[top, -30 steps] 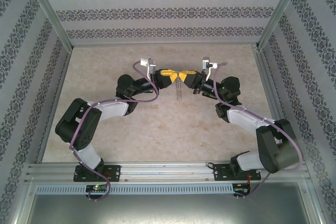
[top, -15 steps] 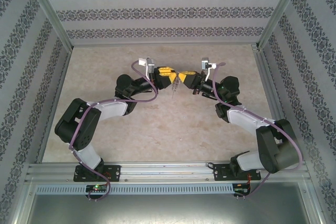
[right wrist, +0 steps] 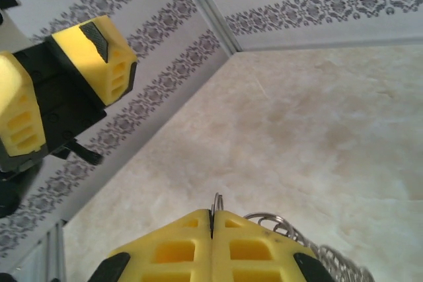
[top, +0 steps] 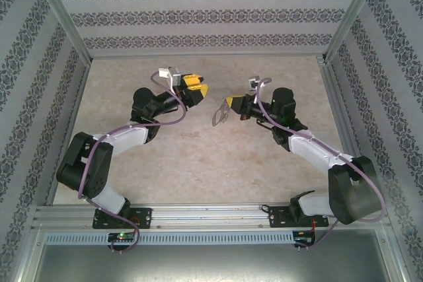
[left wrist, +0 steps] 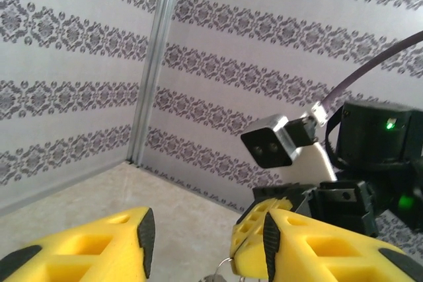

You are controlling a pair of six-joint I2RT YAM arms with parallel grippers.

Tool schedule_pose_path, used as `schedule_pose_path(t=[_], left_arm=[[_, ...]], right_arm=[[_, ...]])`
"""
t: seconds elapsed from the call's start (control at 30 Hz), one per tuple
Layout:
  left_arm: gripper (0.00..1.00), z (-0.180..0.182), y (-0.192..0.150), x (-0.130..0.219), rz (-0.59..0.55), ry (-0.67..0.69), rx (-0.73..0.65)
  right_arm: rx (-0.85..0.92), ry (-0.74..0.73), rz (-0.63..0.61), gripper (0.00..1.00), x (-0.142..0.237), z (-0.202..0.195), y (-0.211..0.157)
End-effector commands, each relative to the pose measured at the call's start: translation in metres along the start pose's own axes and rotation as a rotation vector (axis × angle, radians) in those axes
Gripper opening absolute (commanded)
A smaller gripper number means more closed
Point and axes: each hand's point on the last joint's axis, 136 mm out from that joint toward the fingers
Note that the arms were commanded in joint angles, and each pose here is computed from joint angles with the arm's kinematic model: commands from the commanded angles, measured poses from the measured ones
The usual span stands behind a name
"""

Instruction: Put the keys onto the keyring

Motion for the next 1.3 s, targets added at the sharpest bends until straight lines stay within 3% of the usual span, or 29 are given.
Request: schedule_pose_path(t=[0.0,0.17,0.6,0.97,1.27], left_arm=[[0.50,0.006,0.004,0.001,0.075,0.028,-0.063],[0.54,0.015,-0.006,-0.002,0.192,0.049,-0.055],[0.59,0.003,-0.032,-0.010,0.406,-0.119,0.036],[0.57,-0.005,-0.041,-0.012,0.452,-0.218,0.135],[0.50,-0.010,-0.049,-0.013,0.470,-0.280,0.204]], right_arm=[[0.109,-0.040,0.043,0.00,0.001,0.004,0.007],[0.145,-0.025,0.078,0.00,-0.003,0.006,0.011],[0.168,0.164,0.183,0.00,-0.010,0.029,0.010],[0.159,0.205,0.196,0.00,-0.008,0.030,0.013],[0.152,0.233,0.176,0.00,-0.009,0.033,0.020]])
Point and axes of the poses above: each hand's point on the last joint's axis, 136 mm out from that joint toward the fingers, its own x axis back along the fingers, its own z axis along the line the jaws close on, y = z × x, and after that the axes turned 2 degrees about x, right-handed
